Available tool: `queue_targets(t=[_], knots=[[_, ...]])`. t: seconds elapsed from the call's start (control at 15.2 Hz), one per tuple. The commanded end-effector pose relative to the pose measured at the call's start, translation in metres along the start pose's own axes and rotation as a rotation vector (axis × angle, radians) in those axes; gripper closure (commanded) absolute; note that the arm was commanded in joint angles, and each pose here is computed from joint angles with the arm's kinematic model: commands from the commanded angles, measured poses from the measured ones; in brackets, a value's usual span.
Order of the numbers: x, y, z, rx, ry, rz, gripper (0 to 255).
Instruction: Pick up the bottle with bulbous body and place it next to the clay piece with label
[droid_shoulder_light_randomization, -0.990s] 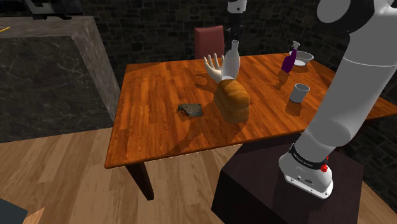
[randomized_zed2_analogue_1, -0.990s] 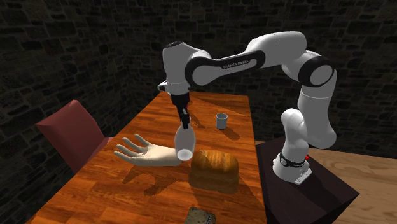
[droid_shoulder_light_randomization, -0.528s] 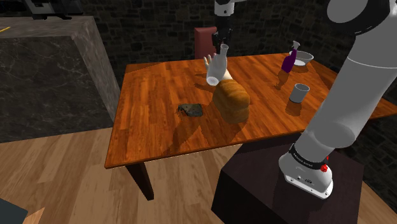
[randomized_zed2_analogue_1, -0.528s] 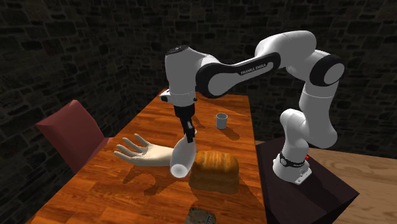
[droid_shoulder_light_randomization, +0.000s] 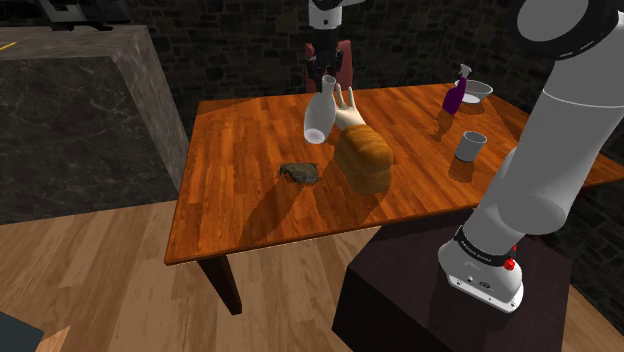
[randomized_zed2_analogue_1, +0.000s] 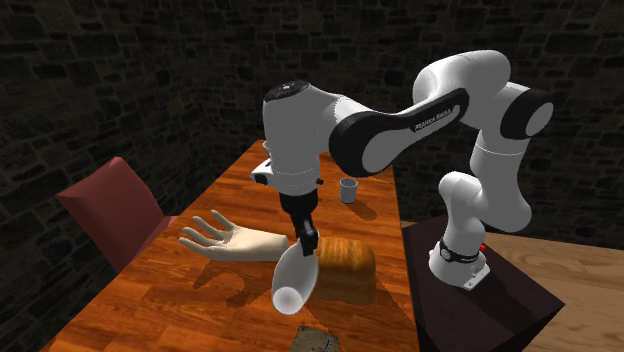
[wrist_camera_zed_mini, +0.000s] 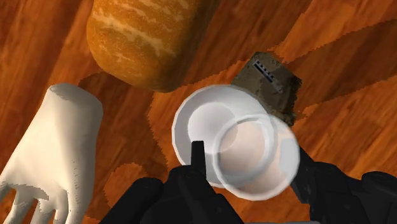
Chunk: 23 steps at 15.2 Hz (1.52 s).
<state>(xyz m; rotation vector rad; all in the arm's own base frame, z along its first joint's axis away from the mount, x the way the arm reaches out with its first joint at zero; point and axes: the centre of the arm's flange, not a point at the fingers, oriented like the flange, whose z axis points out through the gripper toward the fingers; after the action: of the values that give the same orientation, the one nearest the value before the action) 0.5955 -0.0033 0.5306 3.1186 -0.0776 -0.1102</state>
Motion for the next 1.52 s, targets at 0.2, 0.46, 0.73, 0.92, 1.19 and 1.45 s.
queue_targets(t=[0.2, 0.46, 0.73, 0.92, 1.19, 1.45], knots=[[0.0, -0.068, -0.003, 0.0, 0.001, 0.001, 255], [0.003, -0.121, -0.004, 0.0, 0.001, 0.001, 255], [0.006, -0.174, -0.006, 0.0, 0.001, 0.001, 255], [0.009, -0.213, -0.007, 0.0, 0.001, 0.001, 255], [0.012, -0.266, -0.009, 0.0, 0.001, 0.001, 255], [0.014, -0.271, 0.007, 0.0, 0.001, 0.001, 255]])
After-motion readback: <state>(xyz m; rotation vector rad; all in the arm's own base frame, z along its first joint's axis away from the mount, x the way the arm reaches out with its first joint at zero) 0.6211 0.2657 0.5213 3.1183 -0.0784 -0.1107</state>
